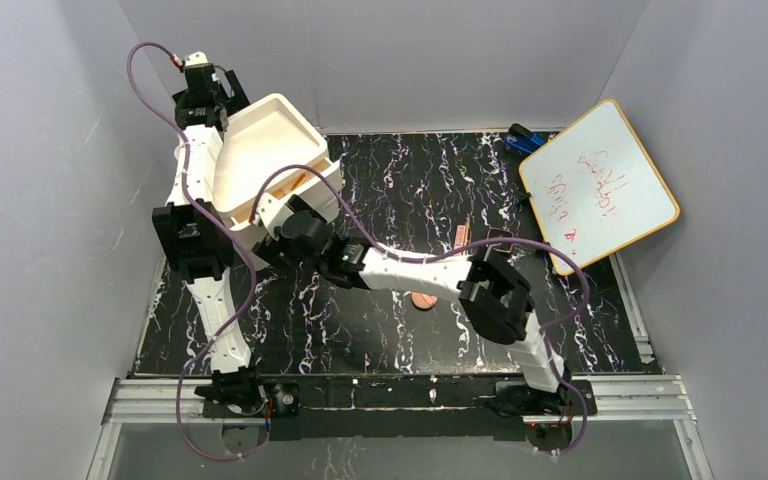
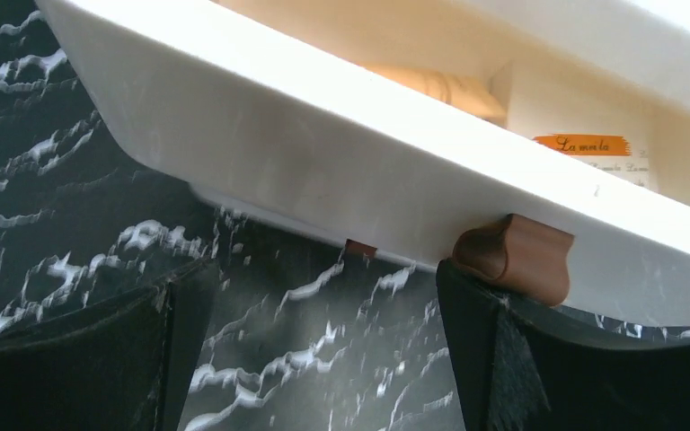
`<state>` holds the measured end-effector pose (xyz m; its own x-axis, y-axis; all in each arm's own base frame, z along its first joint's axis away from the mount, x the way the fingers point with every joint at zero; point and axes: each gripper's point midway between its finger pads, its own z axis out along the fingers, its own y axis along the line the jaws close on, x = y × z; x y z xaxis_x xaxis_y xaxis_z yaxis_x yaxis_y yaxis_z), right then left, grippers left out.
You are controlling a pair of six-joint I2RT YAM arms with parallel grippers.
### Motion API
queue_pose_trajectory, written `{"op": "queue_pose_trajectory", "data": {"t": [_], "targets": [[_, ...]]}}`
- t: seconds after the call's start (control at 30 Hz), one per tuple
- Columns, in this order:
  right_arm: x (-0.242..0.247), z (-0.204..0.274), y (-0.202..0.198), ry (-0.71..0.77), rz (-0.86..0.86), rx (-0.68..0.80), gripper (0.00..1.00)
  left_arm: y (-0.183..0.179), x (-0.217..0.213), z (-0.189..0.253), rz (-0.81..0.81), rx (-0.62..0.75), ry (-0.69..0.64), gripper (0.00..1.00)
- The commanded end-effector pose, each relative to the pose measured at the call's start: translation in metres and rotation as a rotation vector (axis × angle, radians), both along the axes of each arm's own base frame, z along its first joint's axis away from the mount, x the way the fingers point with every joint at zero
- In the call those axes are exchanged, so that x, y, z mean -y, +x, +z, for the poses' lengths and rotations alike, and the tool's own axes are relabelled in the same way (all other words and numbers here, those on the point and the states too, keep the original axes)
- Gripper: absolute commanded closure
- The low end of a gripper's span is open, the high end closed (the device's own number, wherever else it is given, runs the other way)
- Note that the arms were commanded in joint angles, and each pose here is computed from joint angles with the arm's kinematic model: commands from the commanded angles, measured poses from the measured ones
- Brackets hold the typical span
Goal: Organize the makeup
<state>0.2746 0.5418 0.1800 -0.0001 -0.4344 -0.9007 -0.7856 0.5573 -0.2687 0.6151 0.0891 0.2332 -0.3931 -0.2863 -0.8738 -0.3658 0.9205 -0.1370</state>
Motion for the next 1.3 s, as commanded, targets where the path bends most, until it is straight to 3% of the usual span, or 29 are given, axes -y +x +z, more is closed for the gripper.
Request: {"op": "queue_pose_trajectory", "data": {"t": [0.0,0.27,0.6,0.73,1.03,1.13,1.27], "targets": [[-0.03,0.054,0.044,0.133,0.01,0.081,0.01,-0.001,0.018,0.016,-0.058,0.016,-0.017,0.02],[-0.04,0.066,0.077,0.185,0.021,0.074,0.01,-0.001,0.017,0.016,-0.058,0.014,-0.015,0.02],[-0.01,0.002,0.073,0.167,-0.036,-0.031,0.02,0.0,0.018,0.012,-0.06,0.01,-0.019,0.02],[-0.004,-0.009,0.083,0.177,-0.085,-0.038,0.14,0.001,0.02,0.012,-0.065,0.012,-0.023,0.02],[0.0,-0.006,0.097,0.232,-0.098,-0.026,0.26,0.001,0.019,0.009,-0.063,0.006,-0.018,0.02],[-0.003,-0.004,0.098,0.247,-0.085,-0.034,0.35,0.002,0.019,0.007,-0.063,0.002,-0.018,0.02],[-0.011,-0.001,0.095,0.269,-0.05,-0.053,0.34,0.002,0.019,0.007,-0.064,0.002,-0.019,0.02]]}}
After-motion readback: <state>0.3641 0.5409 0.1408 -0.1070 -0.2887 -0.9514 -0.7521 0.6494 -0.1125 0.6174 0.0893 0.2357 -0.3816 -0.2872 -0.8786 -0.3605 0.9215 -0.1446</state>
